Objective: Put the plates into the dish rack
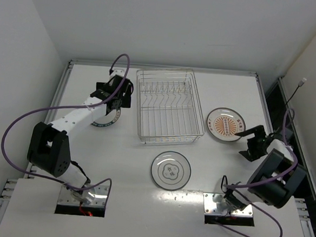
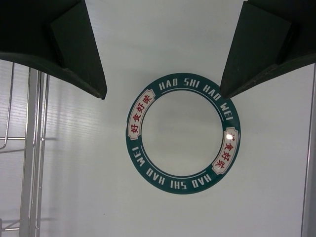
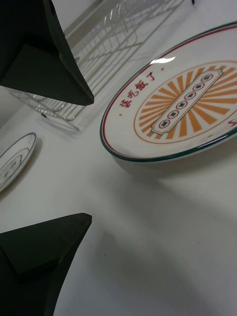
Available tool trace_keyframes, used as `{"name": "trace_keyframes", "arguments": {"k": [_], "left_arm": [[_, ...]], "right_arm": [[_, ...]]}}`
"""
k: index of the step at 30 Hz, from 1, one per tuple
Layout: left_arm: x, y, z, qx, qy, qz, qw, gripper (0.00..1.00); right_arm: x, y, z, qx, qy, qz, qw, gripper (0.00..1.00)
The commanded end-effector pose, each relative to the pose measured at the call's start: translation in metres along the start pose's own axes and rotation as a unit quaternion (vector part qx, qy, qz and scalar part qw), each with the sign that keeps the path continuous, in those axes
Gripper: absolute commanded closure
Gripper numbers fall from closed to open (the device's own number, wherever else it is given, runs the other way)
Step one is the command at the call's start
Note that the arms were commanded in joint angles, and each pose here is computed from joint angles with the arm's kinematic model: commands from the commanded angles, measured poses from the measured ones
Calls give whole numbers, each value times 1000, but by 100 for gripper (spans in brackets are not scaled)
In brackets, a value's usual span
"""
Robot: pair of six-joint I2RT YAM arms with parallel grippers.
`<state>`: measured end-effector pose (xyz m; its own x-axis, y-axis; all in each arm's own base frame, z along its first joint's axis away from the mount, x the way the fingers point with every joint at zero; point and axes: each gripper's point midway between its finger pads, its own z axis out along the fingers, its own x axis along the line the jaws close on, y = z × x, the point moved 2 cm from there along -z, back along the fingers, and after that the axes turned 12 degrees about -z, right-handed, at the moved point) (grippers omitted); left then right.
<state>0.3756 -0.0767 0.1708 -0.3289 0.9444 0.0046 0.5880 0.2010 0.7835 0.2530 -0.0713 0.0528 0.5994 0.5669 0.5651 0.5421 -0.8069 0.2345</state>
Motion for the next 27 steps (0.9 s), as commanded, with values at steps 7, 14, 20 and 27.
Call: {"name": "trace_keyframes", "arguments": {"k": [7,14,20,27], "left_arm": [[-3,12,-6,-14,-4,-8,1000,1],[-3,12,-6,-14,-4,-8,1000,1],[-1,10,-6,-11,-2,-6,1000,1],[-1,10,-6,-11,-2,-6,1000,1]], "right_arm": [[11,17,16,-21,82,68,994,23],[15,9,30,-33,68,93,993,33],[18,22,44,-19,35,76,996,43],[27,26,66,-15,42,72,996,65]]}}
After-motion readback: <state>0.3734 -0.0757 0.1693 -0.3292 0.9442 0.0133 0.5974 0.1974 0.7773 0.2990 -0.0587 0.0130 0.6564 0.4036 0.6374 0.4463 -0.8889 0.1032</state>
